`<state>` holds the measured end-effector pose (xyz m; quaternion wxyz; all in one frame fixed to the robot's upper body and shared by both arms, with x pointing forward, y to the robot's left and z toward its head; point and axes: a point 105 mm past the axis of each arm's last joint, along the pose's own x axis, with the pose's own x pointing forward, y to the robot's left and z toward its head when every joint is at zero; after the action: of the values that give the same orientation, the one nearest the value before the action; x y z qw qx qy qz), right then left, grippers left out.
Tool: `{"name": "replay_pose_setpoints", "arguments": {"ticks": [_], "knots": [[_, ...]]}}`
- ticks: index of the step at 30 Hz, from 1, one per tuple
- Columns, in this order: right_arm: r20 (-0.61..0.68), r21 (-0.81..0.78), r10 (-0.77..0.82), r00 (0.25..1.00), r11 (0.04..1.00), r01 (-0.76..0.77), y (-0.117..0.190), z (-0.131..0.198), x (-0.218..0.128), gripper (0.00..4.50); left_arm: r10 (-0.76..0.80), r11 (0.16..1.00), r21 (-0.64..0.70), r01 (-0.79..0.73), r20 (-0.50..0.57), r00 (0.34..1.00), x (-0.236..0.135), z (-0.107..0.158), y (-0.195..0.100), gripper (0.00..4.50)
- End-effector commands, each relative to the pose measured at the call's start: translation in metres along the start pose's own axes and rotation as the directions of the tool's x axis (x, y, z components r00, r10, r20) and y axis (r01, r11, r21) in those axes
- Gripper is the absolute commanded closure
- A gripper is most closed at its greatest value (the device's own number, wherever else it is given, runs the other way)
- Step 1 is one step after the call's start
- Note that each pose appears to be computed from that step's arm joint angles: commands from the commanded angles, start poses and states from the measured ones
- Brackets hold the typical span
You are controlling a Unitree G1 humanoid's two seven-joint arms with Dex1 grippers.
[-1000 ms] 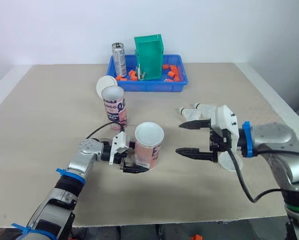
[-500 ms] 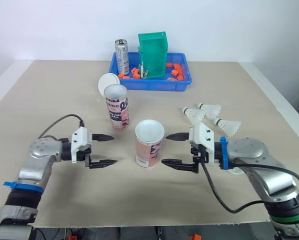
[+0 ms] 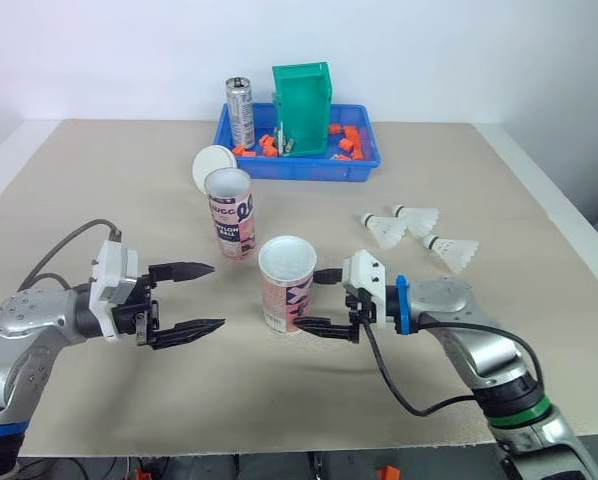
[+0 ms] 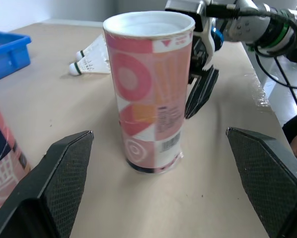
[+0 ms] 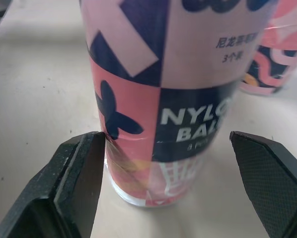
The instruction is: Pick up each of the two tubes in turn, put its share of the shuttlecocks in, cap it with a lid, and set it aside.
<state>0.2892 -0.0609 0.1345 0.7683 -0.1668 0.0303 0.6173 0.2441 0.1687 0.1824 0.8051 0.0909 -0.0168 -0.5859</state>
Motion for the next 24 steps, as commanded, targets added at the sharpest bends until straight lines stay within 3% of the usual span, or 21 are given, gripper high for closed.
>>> {"name": "replay_pose_setpoints", "arguments": {"ticks": [1,22,24], "knots": [[0.04,-0.06,0.019,0.999,0.998,-0.016,-0.004,0.012,0.007,0.19,-0.001,0.998,0.056,0.001,-0.003,1.0,-0.004,0.015,-0.002,0.04],[0.062,-0.09,0.11,0.992,0.99,-0.104,0.002,0.01,0.031,0.19,-0.002,0.998,0.068,0.003,-0.014,1.0,0.002,0.011,0.002,0.04],[0.067,-0.086,0.099,0.993,0.992,-0.093,0.0,0.01,0.029,0.73,-0.004,0.998,0.069,0.005,-0.012,1.0,0.002,0.012,0.003,0.0]]}}
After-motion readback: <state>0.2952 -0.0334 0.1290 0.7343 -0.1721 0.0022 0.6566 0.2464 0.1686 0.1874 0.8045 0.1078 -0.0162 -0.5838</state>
